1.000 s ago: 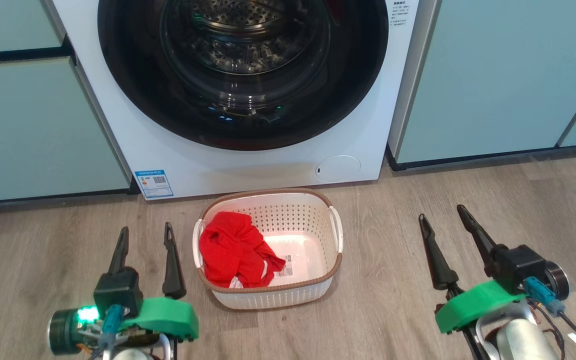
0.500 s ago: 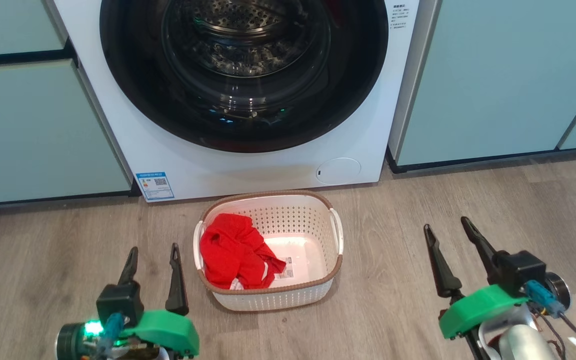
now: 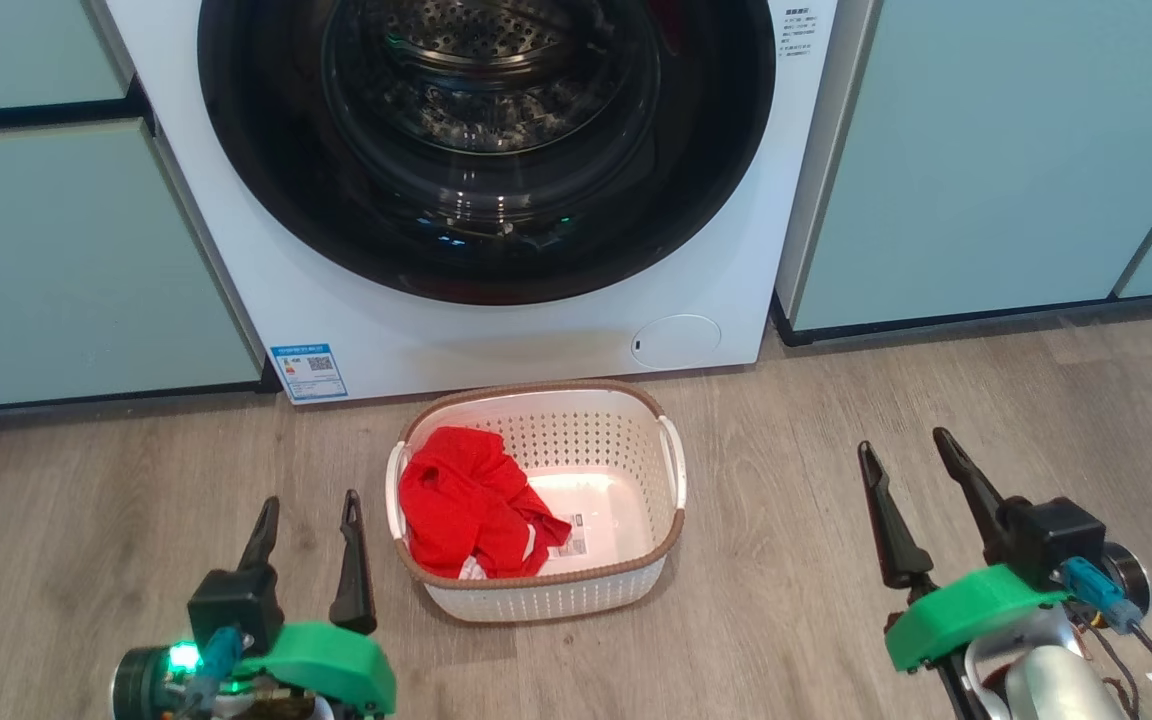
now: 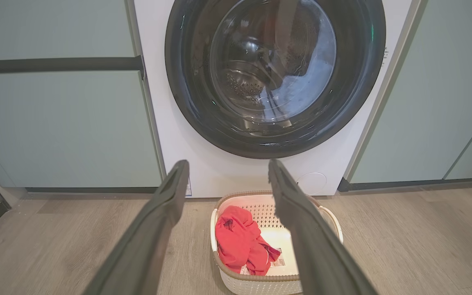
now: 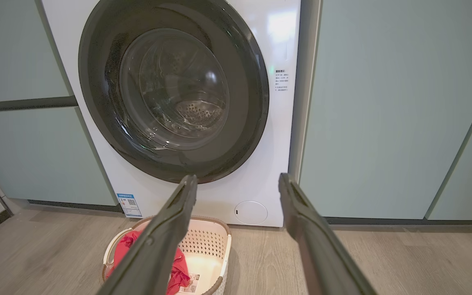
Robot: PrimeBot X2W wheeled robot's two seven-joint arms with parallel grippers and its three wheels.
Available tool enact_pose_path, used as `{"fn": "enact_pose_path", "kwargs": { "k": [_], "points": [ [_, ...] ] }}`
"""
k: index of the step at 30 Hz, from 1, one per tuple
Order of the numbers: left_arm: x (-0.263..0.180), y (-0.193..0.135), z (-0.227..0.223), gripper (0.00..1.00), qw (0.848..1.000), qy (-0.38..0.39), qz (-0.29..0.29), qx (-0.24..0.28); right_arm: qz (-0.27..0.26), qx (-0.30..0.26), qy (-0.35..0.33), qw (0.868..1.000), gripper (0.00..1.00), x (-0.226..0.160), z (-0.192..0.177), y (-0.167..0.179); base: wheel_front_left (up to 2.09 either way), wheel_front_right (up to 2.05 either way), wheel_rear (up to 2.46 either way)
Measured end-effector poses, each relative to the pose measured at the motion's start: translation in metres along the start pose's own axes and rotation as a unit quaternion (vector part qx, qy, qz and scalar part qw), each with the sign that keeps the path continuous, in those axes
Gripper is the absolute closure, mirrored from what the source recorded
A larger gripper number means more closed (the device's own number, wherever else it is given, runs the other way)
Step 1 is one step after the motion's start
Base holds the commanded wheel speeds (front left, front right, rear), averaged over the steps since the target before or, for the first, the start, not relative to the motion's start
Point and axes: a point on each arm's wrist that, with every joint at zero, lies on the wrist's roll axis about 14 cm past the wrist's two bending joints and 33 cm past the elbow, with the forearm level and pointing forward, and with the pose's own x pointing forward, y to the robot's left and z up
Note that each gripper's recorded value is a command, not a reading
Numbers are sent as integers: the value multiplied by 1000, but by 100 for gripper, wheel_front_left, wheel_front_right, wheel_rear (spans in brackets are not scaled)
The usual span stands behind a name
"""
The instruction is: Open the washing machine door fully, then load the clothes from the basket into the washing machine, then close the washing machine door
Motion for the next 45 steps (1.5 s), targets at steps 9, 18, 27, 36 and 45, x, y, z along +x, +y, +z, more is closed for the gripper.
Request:
{"fn": "enact_pose_path", "kwargs": {
  "k": [9, 18, 27, 36, 45],
  "points": [
    [0, -1, 0, 0, 1000, 0, -6, -3, -1, 0, -3, 1000, 0, 1, 2, -1, 0, 0, 0],
    [0, -2, -3, 0, 1000, 7, -13, -26, 0, 1, -4, 1000, 0, 0, 3, 0, 0, 0, 0],
    [0, -4, -3, 0, 999, 8, -17, -27, -1, 2, -3, 1000, 0, 0, 2, 0, 60, 60, -119],
    [0, -4, -3, 0, 1000, 7, -17, -25, -4, 11, -2, 1000, 0, -1, 1, 0, 118, 118, -235],
    [0, -5, -2, 0, 1000, 5, -20, -22, -5, 11, -3, 1000, 0, -3, 1, -1, 123, 123, -246]
  ]
}}
